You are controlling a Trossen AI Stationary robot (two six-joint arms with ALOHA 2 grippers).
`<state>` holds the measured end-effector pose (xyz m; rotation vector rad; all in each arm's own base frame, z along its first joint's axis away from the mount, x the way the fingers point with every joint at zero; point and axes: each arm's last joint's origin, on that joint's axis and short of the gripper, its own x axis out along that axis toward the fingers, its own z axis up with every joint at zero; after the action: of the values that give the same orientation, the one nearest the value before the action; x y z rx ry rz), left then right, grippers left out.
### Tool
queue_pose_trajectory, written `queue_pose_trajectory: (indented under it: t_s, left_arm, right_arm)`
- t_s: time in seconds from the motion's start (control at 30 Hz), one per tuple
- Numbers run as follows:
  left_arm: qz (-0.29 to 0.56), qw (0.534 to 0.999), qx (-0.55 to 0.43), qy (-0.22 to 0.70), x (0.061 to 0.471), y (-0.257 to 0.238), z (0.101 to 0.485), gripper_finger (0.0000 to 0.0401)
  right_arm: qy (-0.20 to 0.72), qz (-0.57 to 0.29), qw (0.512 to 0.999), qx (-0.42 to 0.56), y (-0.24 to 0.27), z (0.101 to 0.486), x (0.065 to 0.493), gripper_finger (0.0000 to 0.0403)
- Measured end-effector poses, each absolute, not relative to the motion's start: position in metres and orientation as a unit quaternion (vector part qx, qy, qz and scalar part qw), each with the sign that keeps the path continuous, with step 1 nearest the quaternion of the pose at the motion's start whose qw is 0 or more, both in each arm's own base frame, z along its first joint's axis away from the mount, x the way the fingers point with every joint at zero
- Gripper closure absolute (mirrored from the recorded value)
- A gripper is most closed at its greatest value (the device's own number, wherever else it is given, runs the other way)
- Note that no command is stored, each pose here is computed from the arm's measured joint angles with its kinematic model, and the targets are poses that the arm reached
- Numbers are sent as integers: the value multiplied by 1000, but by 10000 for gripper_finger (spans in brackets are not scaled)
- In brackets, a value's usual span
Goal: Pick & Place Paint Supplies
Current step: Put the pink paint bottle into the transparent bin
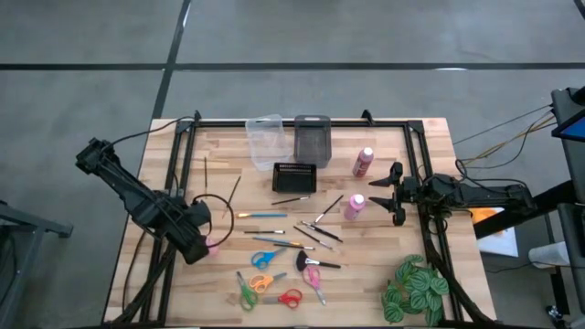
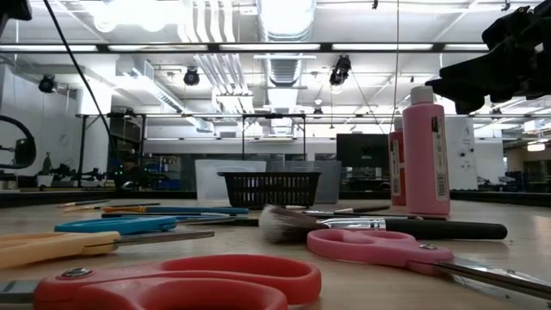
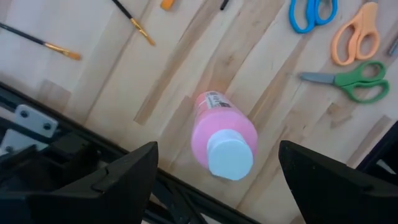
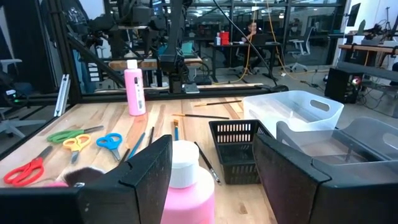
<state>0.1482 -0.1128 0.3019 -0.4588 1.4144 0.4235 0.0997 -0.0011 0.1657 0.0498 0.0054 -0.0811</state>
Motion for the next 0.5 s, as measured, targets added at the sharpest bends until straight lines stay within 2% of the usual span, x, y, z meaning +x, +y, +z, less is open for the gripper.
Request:
queue_pose_trajectory:
  t_s: [0.5]
  left_arm:
    - [184,702,-214,654,147,-114,272,65]
  right_arm:
    - [3,-41,999,25,-1,166,100,181]
